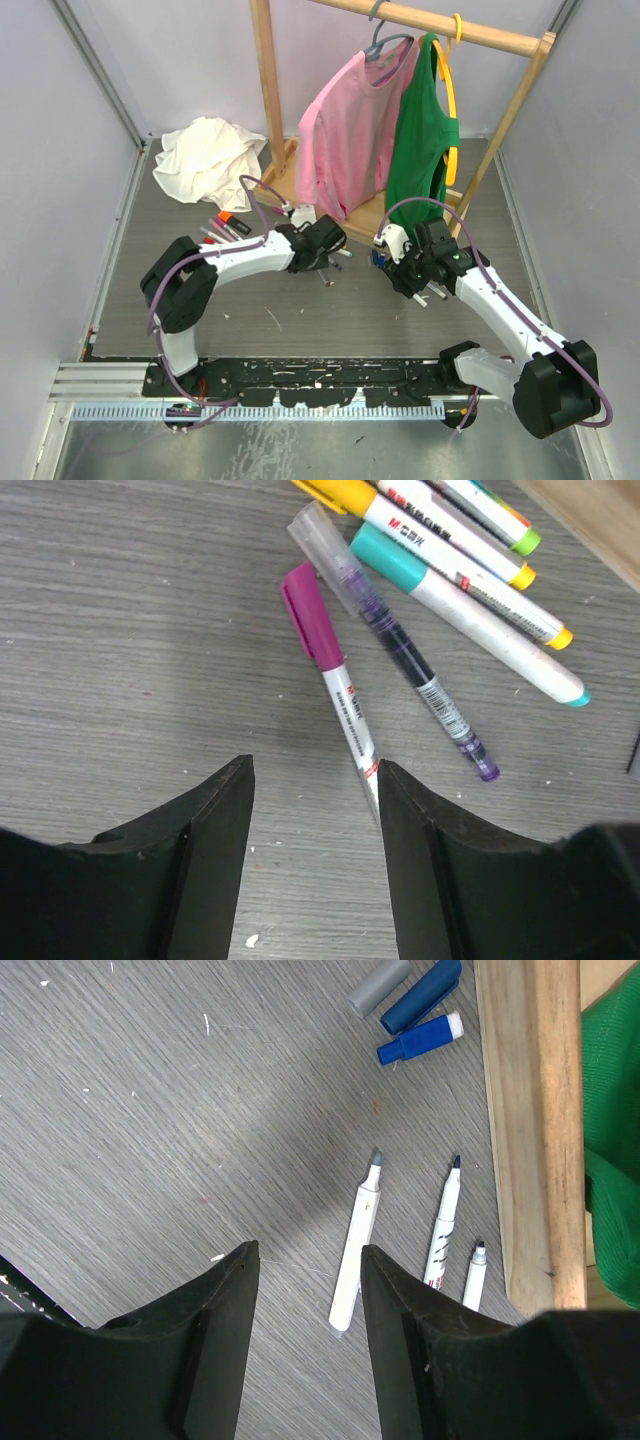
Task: Open the pen caps
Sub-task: Pick up the pen from the center of the board.
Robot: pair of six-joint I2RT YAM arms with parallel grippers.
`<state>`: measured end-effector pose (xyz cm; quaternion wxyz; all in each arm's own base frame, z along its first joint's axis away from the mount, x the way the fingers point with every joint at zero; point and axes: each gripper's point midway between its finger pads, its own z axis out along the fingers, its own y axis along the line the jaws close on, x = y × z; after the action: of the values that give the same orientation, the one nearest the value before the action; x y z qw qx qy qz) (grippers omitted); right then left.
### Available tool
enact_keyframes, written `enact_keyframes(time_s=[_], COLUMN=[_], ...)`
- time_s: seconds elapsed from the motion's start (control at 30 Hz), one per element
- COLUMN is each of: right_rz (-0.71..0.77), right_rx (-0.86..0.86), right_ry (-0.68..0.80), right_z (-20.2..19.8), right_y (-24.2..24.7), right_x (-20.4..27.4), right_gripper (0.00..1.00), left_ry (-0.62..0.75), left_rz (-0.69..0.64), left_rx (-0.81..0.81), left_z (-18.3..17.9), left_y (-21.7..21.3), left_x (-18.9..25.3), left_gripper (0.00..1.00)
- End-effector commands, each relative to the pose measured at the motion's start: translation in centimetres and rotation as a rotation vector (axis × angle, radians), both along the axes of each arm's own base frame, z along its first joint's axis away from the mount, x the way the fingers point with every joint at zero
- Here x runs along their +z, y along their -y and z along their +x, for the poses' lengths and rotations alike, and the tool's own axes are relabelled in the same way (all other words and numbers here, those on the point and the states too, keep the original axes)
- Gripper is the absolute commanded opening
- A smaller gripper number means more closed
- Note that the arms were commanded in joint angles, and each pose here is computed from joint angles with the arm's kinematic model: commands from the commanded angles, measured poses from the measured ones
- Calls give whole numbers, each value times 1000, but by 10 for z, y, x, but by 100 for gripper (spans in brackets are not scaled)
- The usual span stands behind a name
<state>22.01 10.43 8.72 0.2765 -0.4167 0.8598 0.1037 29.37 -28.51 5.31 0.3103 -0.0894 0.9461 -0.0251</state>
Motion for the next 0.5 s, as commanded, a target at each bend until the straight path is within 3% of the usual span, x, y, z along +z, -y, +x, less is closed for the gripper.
enact_keyframes(time_s=[0.0, 0.47], right_rz=[25, 27], right_rx=[19, 25], right_ry=[63, 58], right_z=[11, 10], right_y=[-7, -8], right_x=[18, 17], right_gripper=[51, 51], left_ry=[35, -16], left_rz=[-7, 19], left_rx=[-9, -32], left_z=[15, 17], left_y=[15, 25], left_x=[12, -11], left_gripper=[52, 41])
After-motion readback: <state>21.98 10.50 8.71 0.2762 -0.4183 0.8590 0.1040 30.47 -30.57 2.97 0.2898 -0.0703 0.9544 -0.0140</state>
